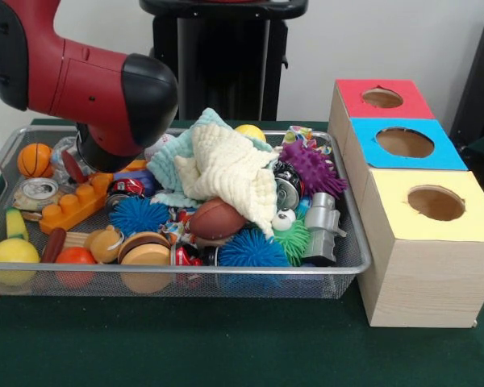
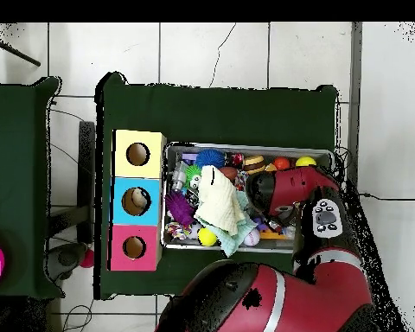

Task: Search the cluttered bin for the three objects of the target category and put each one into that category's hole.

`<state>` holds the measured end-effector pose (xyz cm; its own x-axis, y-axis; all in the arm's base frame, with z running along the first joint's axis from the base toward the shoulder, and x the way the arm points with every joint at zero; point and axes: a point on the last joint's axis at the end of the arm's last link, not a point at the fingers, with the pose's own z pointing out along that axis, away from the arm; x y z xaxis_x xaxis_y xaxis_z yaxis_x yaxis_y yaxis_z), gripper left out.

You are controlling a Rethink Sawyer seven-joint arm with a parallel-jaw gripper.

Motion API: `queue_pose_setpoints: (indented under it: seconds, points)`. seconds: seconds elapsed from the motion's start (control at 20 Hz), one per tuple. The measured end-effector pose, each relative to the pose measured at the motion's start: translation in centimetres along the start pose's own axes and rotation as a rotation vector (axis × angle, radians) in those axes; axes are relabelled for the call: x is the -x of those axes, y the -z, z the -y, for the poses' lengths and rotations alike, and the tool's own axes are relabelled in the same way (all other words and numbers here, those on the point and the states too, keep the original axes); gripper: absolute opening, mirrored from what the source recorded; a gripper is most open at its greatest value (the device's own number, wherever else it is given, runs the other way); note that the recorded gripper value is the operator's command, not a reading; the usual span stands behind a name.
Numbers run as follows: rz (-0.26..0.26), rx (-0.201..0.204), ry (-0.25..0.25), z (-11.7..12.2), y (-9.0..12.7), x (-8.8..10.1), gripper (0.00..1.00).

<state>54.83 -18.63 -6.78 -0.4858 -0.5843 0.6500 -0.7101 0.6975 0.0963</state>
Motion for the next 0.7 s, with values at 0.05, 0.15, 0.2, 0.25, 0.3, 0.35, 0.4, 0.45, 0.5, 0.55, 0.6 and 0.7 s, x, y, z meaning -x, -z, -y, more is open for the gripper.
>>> queue_pose_setpoints:
  seconds: [0.05,0.15,0.2,0.25,0.3,0.35,0.4,0.45,0.5,0.55,0.6,0.7]
  points:
    - [0.0,-0.001,0.0,0.0,0.0,0.0,0.0]
    - [0.002,-0.003,-0.001,0.1,0.1,0.0,0.0]
    - [0.004,-0.004,-0.002,0.2,0.2,0.0,0.0]
    - [0.006,-0.004,-0.002,0.2,0.2,0.0,0.0]
    - [0.011,-0.003,-0.005,0.3,0.3,0.0,0.0]
    - [0.024,0.005,-0.014,0.5,0.5,0.0,0.0]
    - [0.038,0.013,-0.024,0.8,0.7,0.0,0.0]
    - [0.053,0.022,-0.036,1.0,1.0,-0.1,0.0]
    - [0.067,0.031,-0.048,1.3,1.2,-0.2,0.0]
    - [0.082,0.041,-0.061,1.5,1.6,-0.3,0.0]
    - [0.092,0.049,-0.071,1.7,1.8,-0.4,0.0]
    - [0.125,0.076,-0.105,2.4,2.8,-0.9,0.0]
